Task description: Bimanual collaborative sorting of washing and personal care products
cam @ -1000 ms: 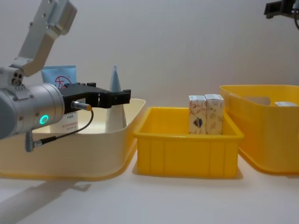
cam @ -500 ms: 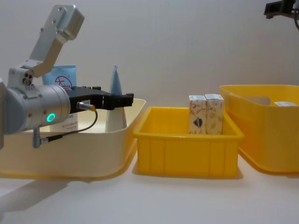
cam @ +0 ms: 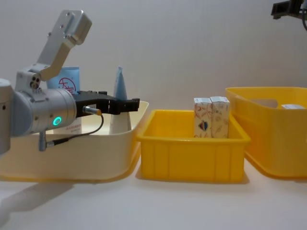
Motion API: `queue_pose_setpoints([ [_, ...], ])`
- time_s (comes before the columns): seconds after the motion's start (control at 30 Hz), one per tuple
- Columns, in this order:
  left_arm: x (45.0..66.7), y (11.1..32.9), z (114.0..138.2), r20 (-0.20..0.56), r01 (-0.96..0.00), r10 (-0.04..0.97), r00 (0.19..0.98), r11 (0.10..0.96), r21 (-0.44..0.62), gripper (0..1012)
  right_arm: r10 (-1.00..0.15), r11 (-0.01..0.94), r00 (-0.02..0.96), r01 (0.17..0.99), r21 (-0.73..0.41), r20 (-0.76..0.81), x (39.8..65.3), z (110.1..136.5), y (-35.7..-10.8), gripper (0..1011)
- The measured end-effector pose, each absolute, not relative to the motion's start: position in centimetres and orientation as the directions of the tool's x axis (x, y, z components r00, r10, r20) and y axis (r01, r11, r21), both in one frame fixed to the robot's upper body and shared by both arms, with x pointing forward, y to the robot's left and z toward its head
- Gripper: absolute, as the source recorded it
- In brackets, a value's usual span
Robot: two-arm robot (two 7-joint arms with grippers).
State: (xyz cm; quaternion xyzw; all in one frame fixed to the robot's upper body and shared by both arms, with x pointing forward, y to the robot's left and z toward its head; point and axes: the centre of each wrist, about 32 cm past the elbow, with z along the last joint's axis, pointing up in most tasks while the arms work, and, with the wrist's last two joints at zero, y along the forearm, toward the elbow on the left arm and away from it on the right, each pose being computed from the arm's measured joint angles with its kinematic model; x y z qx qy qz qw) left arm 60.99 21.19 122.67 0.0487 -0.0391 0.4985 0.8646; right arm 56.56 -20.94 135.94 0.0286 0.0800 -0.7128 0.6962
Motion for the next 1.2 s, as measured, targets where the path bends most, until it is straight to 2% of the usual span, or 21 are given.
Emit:
queue_pose_setpoints([
  [0.2,61.18,21.17,122.64,0.116,-0.865,0.857,0.501,0.499,0.048,996,-0.988,-0.018,-0.029,0.997,-0.074,-0.152,56.56,135.94,-20.94,1001],
  [0.43,61.34,21.13,122.64,0.117,-0.864,0.856,0.503,0.501,0.050,813,-0.988,-0.018,-0.029,0.997,-0.074,-0.152,56.56,135.94,-20.94,1001],
  [0.47,61.35,21.13,122.64,0.117,-0.864,0.856,0.503,0.501,0.050,813,-0.988,-0.018,-0.029,0.997,-0.074,-0.152,56.56,135.94,-20.93,1001],
  [0.5,61.37,21.12,122.62,0.116,-0.864,0.856,0.503,0.501,0.051,755,-0.988,-0.018,-0.029,0.997,-0.074,-0.152,56.56,135.94,-20.94,1001],
  [0.53,61.38,21.12,122.61,0.116,-0.864,0.856,0.503,0.501,0.051,755,-0.988,-0.018,-0.029,0.997,-0.074,-0.152,56.56,135.94,-20.93,1001],
  [0.57,61.39,21.12,122.61,0.116,-0.864,0.856,0.504,0.501,0.052,700,-0.988,-0.018,-0.029,0.997,-0.074,-0.152,56.56,135.94,-20.94,1001],
  [0.97,61.48,21.12,122.61,0.117,-0.863,0.856,0.504,0.502,0.053,318,-0.988,-0.018,-0.029,0.997,-0.074,-0.152,56.56,135.94,-20.94,1001],
  [1.2,61.49,21.11,122.60,0.117,-0.863,0.855,0.505,0.502,0.053,261,-0.988,-0.018,-0.029,0.997,-0.074,-0.152,56.56,135.94,-20.93,1001],
])
